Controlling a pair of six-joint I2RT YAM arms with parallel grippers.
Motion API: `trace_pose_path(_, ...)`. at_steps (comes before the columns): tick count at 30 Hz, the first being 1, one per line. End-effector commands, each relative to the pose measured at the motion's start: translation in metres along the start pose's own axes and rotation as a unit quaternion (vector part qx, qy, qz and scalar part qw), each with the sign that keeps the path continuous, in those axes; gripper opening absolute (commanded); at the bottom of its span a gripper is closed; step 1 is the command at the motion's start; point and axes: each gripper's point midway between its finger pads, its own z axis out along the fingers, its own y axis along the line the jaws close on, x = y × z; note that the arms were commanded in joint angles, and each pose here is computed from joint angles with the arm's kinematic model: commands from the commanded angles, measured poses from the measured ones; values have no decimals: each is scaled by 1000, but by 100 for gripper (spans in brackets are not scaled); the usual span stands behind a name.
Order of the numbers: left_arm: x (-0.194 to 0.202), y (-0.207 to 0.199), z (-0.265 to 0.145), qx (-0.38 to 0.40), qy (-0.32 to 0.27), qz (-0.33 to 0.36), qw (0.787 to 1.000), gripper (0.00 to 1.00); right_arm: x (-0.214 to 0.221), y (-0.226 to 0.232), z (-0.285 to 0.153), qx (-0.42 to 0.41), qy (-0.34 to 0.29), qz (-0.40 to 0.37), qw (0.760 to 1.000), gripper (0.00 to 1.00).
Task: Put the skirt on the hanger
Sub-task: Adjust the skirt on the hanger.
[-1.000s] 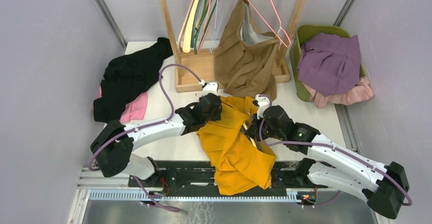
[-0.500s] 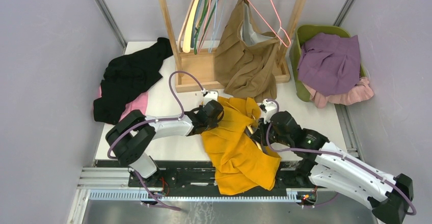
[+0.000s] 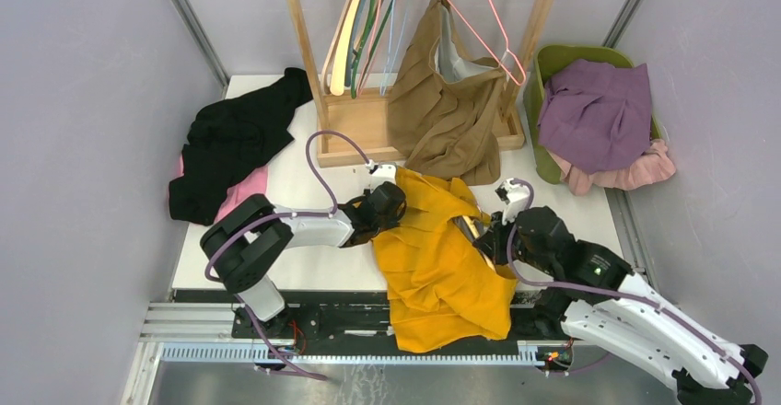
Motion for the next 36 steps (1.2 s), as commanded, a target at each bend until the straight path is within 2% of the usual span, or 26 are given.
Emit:
trace_pose_path(1, 35, 19, 5, -25, 42, 4, 999, 21, -66, 11, -38, -7, -113, 6, 993, 1)
trace_pose_path(7, 20, 16, -8, -18, 31, -2, 999, 22, -85, 23, -52, -31, -135, 1, 990, 1)
trace_pose_path(15, -46, 12, -64, 1, -24, -11, 1000, 34, -112, 45, -60, -67, -159, -1, 985, 1)
trace_pose_path(20, -84, 11, -105, 22, -59, -25, 998, 36, -138, 64, -73, -95, -182, -1, 979, 1)
trace_pose_path(30, -108, 22, -147, 37, -98, -45, 993, 38, -196, 98, -124, -132, -207, -12, 969, 1)
trace_pose_path(36, -118, 26, -164, 43, -112, -51, 991, 39, -229, 100, -184, -131, -244, -16, 961, 1)
